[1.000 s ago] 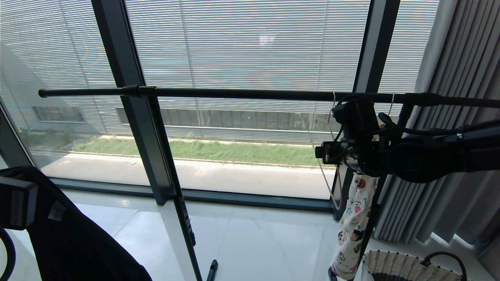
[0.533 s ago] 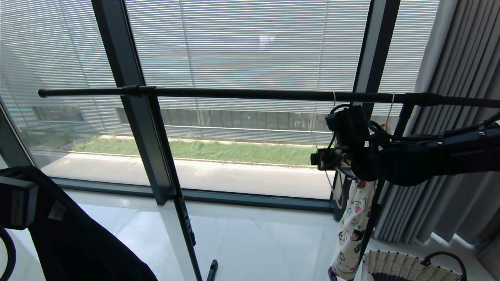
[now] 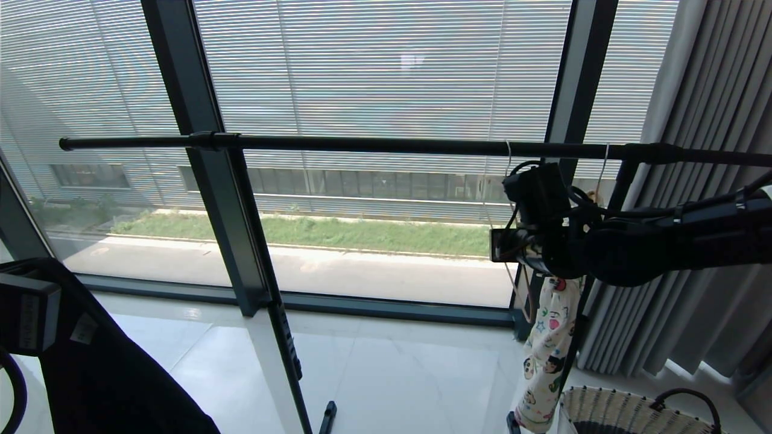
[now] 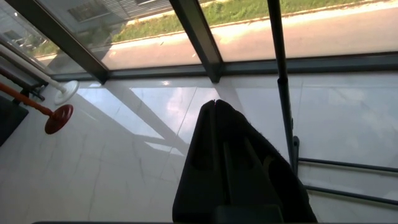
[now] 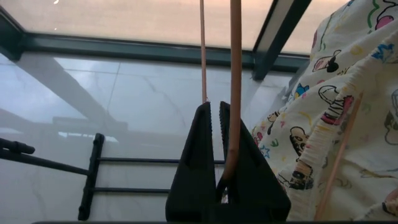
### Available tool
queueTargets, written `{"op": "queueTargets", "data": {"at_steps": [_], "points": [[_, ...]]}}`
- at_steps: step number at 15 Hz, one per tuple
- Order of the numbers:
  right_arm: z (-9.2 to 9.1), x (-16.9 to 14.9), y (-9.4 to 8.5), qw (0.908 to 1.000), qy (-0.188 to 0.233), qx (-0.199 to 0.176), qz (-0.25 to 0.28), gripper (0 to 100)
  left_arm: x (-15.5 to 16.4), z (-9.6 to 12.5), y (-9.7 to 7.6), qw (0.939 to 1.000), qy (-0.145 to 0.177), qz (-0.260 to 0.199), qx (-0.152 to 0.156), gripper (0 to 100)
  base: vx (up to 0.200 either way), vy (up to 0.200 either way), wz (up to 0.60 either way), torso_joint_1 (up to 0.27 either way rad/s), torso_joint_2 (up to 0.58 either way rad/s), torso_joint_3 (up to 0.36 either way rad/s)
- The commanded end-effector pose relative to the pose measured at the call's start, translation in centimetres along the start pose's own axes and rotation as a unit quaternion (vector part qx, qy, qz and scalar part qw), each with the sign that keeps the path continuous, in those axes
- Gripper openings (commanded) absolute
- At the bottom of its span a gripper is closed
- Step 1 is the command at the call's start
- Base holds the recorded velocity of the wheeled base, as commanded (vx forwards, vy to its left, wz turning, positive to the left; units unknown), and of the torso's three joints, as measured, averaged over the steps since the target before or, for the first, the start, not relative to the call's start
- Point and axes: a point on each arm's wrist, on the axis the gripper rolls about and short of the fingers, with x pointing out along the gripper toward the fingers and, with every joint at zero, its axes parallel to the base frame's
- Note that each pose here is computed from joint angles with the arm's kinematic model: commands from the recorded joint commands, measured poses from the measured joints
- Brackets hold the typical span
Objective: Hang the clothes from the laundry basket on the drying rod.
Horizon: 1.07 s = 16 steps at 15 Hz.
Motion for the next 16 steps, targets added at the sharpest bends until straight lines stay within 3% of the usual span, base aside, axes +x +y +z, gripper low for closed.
{"op": "queueTargets", "data": {"at_steps": [1,6,10,16], "points": [[0.1,-0.2,0.0,1.0000,-0.002,0.001,0.000,0,0.0,0.0,0.0,1.0000,0.000,0.000,0.000,0,0.000,0.000,0.00,0.000,0.00,0.000],[1.0,-1.3,-0.4,0.9998,-0.018,0.008,0.001,0,-0.2,0.0,0.1,1.0000,-0.004,0.001,-0.003,0,0.000,0.000,0.00,0.000,0.00,0.000],[3.3,-4.1,-1.1,0.9962,-0.080,0.030,0.018,0,-0.4,0.0,0.3,0.9999,-0.008,0.003,-0.007,0,0.000,0.000,0.00,0.000,0.00,0.000],[2.2,-8.1,-2.8,0.9910,-0.120,-0.049,0.034,0,-0.8,-0.1,0.6,0.9999,-0.014,0.005,-0.008,0,0.000,0.000,0.00,0.000,0.00,0.000]]}}
